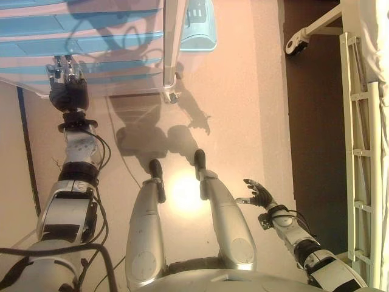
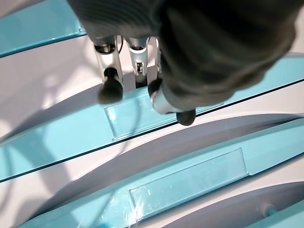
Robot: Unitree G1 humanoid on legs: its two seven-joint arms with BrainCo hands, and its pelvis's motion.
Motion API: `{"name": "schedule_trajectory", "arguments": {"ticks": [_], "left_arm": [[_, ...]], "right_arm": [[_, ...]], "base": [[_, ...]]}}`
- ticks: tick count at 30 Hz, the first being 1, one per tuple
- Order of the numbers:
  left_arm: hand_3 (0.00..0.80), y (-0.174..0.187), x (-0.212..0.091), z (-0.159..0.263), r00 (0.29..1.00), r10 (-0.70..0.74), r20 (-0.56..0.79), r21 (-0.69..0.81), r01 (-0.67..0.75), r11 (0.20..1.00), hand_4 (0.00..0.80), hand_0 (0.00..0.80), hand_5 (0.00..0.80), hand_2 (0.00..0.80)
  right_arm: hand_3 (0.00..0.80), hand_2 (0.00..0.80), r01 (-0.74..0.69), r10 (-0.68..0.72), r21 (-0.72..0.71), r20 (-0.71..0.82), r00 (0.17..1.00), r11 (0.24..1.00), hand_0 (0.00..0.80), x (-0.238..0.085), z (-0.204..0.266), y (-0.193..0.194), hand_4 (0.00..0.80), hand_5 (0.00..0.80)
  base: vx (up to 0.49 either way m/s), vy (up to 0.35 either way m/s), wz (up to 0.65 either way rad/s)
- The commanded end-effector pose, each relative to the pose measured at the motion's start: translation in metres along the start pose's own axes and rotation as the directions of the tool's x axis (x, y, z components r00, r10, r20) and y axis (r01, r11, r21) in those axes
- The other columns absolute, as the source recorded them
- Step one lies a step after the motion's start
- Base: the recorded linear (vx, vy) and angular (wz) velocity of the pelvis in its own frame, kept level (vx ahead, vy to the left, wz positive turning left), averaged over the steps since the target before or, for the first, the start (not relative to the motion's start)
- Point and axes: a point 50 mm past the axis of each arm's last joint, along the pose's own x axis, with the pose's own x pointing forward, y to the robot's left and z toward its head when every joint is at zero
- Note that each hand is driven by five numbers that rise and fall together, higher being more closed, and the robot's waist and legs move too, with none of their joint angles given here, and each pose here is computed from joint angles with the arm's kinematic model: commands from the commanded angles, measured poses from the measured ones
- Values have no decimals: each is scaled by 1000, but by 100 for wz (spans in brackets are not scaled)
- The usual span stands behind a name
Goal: Open the drawer and pick up the medicine
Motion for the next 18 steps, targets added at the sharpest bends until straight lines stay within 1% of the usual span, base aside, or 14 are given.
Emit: {"name": "schedule_trajectory", "arguments": {"ticks": [1, 5, 8, 10, 13, 16, 18], "left_arm": [[800, -155, 70, 45, 727, -677, 118, 130, 665, 736, 800, 800, 800, 800], [800, -152, 67, 41, 734, -669, 111, 110, 660, 743, 800, 800, 800, 800], [800, -140, 59, 29, 754, -651, 87, 66, 648, 759, 800, 800, 800, 800], [800, -129, 50, 21, 771, -633, 67, 31, 633, 774, 800, 800, 800, 800], [800, -102, 26, 5, 809, -588, 15, -35, 588, 808, 800, 800, 800, 800], [800, -64, -18, -11, 855, -515, -58, -88, 510, 856, 800, 800, 800, 800], [800, -39, -52, -19, 884, -453, -119, -110, 442, 890, 800, 800, 800, 800]], "right_arm": [[0, 0, -92, 92, -4, -17, 996, 996, 0, -13, -17, 25, 0, 0], [0, 0, -96, 96, -30, -4, 995, 995, 0, -12, -13, 26, 0, 0], [0, 0, -101, 102, -56, 7, 995, 993, 0, -10, -8, 27, 0, 0], [0, 0, -98, 99, -69, 9, 995, 993, 0, -9, -7, 29, 0, 0], [0, 0, -81, 82, -89, 2, 997, 993, 0, -9, -7, 29, 0, 0], [0, 0, -39, 37, -112, -22, 999, 993, 0, -10, -9, 19, 0, 0], [0, 0, 2, -7, -123, -44, 999, 992, 0, -11, -12, 9, 0, 0]], "base": [[-33, -22, 1], [-58, -33, 3], [-68, -89, 11], [-27, -185, 32], [13, -186, 42], [22, -109, 61], [11, -107, 53]]}}
